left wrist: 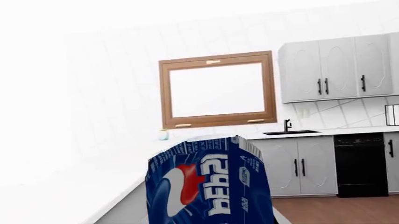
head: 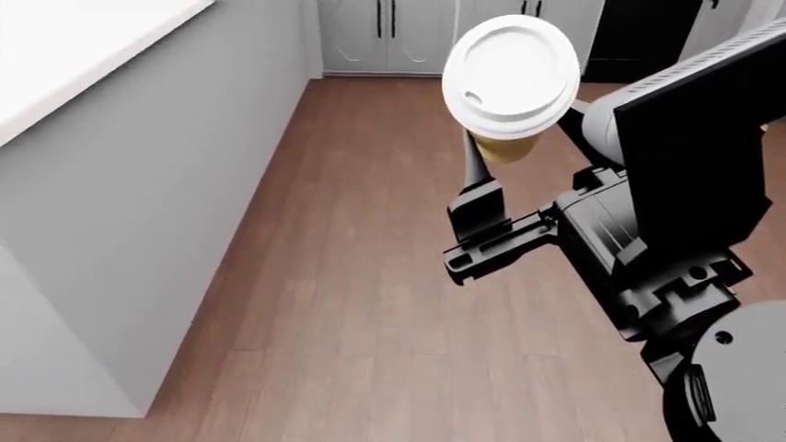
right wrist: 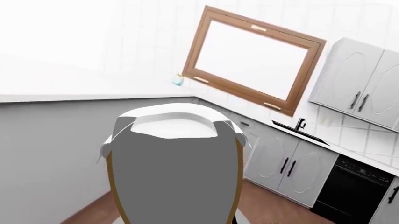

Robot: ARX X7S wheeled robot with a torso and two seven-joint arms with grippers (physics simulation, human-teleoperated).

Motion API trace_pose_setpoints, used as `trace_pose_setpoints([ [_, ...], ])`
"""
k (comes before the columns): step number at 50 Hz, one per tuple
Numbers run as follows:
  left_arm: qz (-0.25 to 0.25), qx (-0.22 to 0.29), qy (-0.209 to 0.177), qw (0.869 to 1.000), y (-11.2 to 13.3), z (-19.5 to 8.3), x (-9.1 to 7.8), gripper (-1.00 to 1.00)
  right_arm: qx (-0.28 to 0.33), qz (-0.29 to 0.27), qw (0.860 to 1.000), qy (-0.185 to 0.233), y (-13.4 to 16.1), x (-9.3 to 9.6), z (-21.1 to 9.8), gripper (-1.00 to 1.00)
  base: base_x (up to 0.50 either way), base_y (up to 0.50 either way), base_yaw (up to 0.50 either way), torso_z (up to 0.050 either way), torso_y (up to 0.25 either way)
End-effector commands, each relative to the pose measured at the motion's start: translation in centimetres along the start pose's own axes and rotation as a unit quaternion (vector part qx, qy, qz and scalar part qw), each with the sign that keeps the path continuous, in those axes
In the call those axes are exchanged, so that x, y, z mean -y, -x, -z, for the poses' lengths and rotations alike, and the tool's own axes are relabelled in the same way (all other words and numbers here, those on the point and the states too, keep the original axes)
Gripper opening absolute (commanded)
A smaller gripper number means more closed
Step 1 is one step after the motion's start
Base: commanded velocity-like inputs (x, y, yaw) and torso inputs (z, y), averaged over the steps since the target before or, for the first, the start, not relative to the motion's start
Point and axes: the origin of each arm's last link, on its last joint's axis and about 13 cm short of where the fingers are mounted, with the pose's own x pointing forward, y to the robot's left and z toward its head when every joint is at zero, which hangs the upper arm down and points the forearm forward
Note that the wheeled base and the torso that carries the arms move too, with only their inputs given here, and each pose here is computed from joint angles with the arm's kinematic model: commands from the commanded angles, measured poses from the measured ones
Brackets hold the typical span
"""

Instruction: Move the drinks to the dining counter.

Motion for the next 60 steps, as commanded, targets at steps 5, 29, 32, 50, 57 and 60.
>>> trace_pose_setpoints([
  [5,-0.003,0.004,0.004,1.0,0.0,-0.15,-0.02,-1.0,-0.003,0.005,1.0,0.001,-0.13,0.06,-0.14,-1.0,-0.5,-0.02,0.0,0.0,0.0],
  [29,-0.003,0.002,0.003,1.0,-0.01,-0.02,-0.02,-1.0,0.01,-0.011,1.0,0.004,0.12,-0.01,0.01,-1.0,-0.5,0.12,0.0,0.0,0.0],
  [32,-0.004,0.001,0.003,1.0,-0.02,0.04,-0.01,-1.0,0.007,-0.009,1.0,0.01,0.1,-0.02,0.06,-1.0,-0.51,0.26,0.0,0.003,0.003],
  [50,-0.003,0.004,0.004,1.0,-0.01,-0.09,-0.03,-1.0,0.005,-0.007,1.0,0.022,-0.01,-0.05,-0.14,-1.0,-0.51,0.21,0.0,0.0,0.001],
  [57,-0.004,0.003,0.004,1.0,0.02,-0.07,-0.06,-1.0,0.005,-0.006,1.0,0.022,0.0,-0.08,-0.05,-1.0,-0.51,0.21,0.0,0.0,0.001],
  [60,-0.004,0.003,0.004,1.0,0.02,-0.1,-0.05,-1.0,0.006,-0.006,1.0,0.022,0.06,-0.05,-0.13,-1.0,-0.51,0.2,0.0,0.0,0.0],
])
